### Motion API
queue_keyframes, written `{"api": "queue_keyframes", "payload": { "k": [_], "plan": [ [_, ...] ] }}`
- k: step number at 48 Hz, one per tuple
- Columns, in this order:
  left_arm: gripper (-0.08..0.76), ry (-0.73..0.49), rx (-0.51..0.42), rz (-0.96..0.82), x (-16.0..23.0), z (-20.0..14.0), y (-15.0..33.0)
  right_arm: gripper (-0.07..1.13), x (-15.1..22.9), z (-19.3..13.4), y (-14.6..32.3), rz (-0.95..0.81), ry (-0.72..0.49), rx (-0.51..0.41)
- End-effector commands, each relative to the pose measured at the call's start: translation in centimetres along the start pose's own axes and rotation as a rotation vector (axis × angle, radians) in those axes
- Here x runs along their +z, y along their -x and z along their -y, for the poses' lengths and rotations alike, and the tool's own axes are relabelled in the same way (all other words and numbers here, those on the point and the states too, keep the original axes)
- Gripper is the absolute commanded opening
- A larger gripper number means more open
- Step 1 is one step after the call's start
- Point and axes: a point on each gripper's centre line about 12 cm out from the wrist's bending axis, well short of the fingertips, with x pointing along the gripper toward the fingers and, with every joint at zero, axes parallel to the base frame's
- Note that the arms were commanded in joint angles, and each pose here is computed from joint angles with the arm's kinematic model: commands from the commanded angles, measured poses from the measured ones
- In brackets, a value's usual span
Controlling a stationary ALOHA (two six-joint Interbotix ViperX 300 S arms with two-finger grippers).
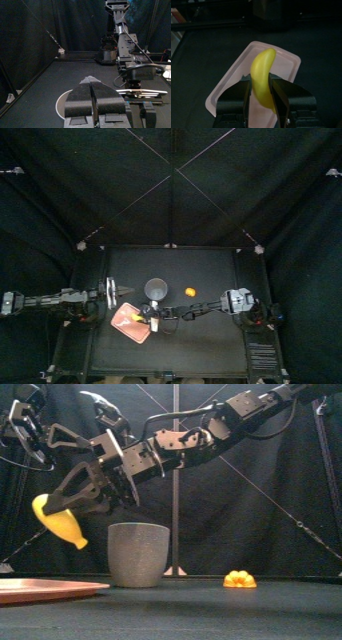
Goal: Pick the banana then place it on the pink plate
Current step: Drop banana on the pink plate and return to neutral
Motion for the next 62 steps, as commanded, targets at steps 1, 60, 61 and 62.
{"api": "queue_keyframes", "payload": {
  "k": [1,60,61,62],
  "plan": [
    [-0.011,-0.003,0.007,0.007,0.3,-0.2,-0.2,0.67,2.5,-0.4,-0.1,0.032,-0.027,0.005],
    [-0.011,0.003,0.008,0.007,-0.2,-0.1,0.1,0.94,1.5,1.8,20.3,0.430,-0.060,-0.052],
    [-0.011,0.003,0.005,0.009,-0.1,-0.1,0.1,0.94,1.4,2.0,20.7,0.430,-0.058,-0.054],
    [-0.011,0.002,0.001,0.011,-0.1,0.0,0.1,0.94,1.2,2.1,21.0,0.429,-0.059,-0.059]
  ]
}}
